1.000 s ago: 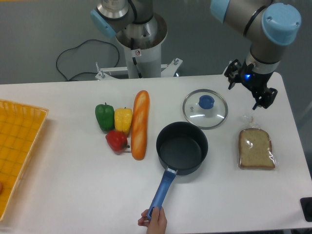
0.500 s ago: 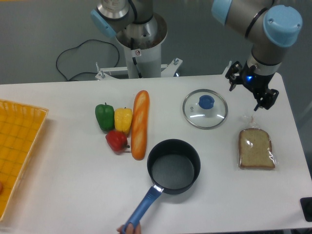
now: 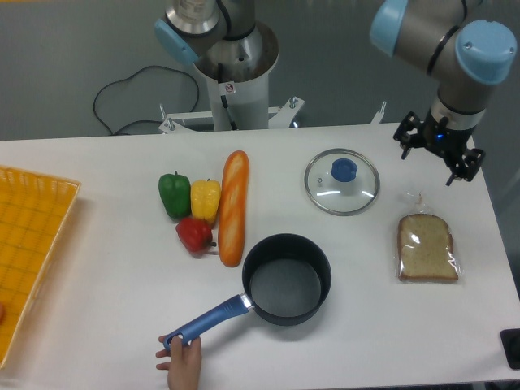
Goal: Pick up the toast
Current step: 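Move the gripper above the bagged toast slice, then lower the open gripper onto the plastic bag edge of the toast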
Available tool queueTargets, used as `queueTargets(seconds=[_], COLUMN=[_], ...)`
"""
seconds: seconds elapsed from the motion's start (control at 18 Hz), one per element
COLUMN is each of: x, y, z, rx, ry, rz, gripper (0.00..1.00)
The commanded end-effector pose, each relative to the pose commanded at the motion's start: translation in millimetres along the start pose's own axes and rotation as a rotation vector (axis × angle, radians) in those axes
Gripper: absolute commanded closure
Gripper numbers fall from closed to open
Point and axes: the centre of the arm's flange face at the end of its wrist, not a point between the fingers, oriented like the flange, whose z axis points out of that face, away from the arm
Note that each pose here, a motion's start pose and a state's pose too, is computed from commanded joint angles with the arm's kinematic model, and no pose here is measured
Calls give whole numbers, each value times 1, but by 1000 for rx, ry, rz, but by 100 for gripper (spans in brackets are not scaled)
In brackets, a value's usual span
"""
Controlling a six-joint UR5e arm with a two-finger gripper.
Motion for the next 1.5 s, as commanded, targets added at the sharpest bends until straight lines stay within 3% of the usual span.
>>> queueTargets(seconds=[0.28, 0.44, 1.5], x=[-4, -8, -10], y=[6, 5, 6], z=[29, 43, 128], rx=[-113, -115, -98], ry=[-38, -32, 15], rz=[-67, -158, -372], gripper=[0, 0, 0])
